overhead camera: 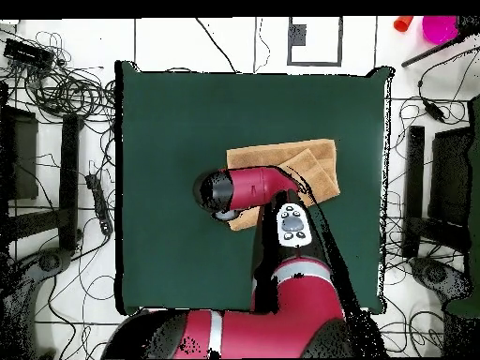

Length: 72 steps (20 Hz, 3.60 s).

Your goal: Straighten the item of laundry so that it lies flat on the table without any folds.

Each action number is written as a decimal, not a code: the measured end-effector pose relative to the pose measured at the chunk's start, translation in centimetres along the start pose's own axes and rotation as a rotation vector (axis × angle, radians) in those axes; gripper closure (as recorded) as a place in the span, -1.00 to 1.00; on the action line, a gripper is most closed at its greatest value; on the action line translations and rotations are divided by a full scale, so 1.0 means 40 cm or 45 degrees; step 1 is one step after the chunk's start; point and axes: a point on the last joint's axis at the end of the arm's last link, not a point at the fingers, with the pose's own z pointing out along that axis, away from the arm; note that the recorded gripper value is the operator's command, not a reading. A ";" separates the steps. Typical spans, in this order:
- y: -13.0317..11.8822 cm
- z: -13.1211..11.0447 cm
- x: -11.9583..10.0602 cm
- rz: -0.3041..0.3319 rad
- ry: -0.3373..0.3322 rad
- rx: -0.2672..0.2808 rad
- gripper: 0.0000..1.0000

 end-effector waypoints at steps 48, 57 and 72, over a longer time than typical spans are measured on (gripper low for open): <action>0.097 -0.017 0.065 0.002 0.018 -0.059 -1.00; 0.029 0.024 0.063 0.066 0.010 -0.079 -1.00; 0.049 0.028 0.069 0.032 -0.019 -0.023 -1.00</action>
